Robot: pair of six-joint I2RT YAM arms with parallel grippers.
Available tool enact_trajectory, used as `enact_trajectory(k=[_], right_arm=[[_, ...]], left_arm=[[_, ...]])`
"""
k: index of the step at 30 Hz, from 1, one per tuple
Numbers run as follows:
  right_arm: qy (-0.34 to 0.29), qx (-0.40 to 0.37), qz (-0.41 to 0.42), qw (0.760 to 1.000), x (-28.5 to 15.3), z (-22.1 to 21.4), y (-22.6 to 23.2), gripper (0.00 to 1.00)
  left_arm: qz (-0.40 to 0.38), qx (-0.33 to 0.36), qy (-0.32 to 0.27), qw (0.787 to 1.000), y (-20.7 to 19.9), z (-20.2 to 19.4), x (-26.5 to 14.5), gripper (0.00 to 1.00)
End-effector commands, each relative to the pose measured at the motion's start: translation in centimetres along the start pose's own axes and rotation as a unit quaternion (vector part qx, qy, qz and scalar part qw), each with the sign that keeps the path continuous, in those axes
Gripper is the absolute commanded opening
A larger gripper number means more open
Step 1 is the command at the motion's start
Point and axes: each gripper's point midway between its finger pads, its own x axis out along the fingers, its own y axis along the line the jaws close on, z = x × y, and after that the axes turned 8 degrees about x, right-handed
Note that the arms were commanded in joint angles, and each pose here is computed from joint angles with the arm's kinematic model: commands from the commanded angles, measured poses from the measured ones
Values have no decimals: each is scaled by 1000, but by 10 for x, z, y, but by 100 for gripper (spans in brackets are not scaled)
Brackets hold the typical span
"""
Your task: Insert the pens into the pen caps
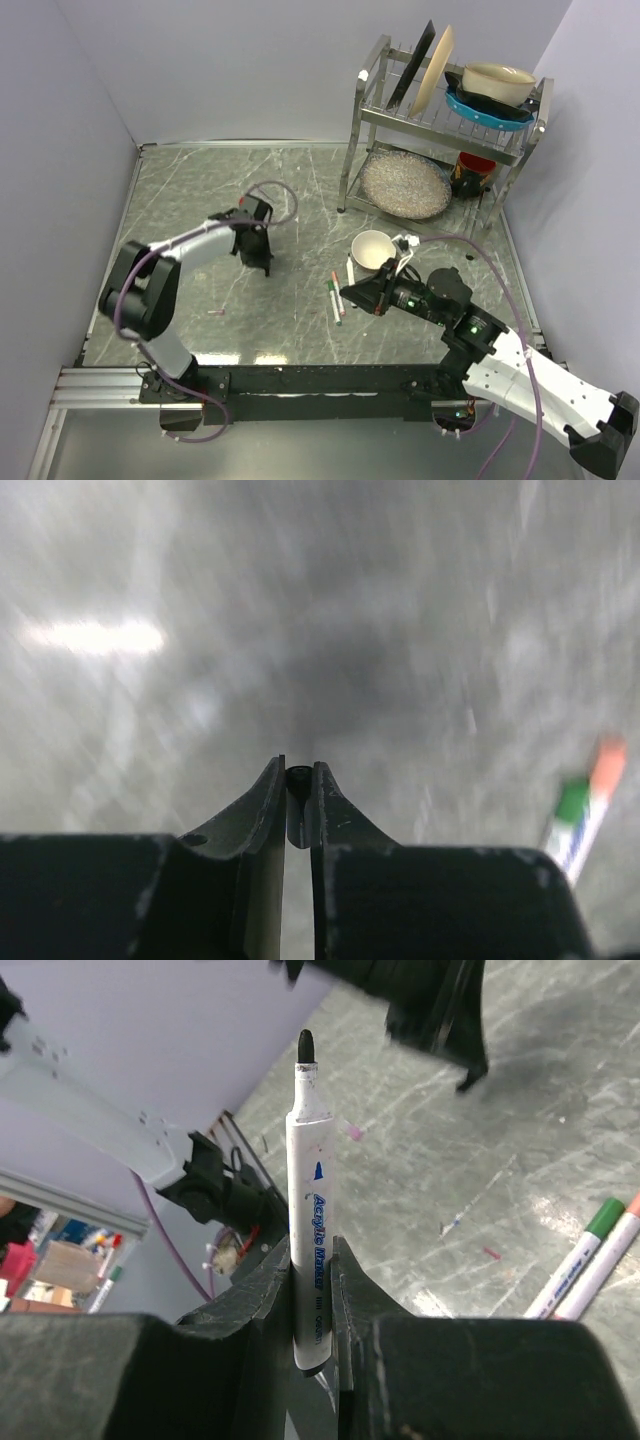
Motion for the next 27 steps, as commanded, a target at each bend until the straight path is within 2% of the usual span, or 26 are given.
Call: enact_trajectory(k=[1, 12, 15, 19, 21, 23, 24, 26, 27], right_arm=[[-2, 14, -22, 1000, -6, -9, -15, 0], [-10, 33, -27, 999, -12, -15, -21, 0], [12, 36, -19, 999, -9, -26, -23, 0], [47, 58, 21, 997, 0, -45, -19, 0], [51, 65, 51, 995, 4, -49, -13, 0], [42, 76, 81, 993, 6, -47, -4, 0], [49, 81, 90, 991, 8, -50, -2, 0], [40, 85, 118, 989, 9, -48, 8, 0], [40, 87, 116, 989, 12, -49, 6, 0]], left_arm=[[6, -19, -9, 1000, -18, -31, -20, 1], [50, -1, 17, 999, -22, -66, -11, 1], [4, -11, 15, 1000, -39, -67, -16, 1], [-112, -50, -36, 992, -76, -57, -47, 1], [-231, -65, -104, 965, -116, -33, -86, 1], [-305, -95, -131, 939, -130, -33, -104, 1], [-383, -98, -188, 899, -150, -14, -145, 1], [-426, -122, -210, 872, -151, -17, -161, 1], [-462, -123, -246, 843, -158, -8, -189, 1]])
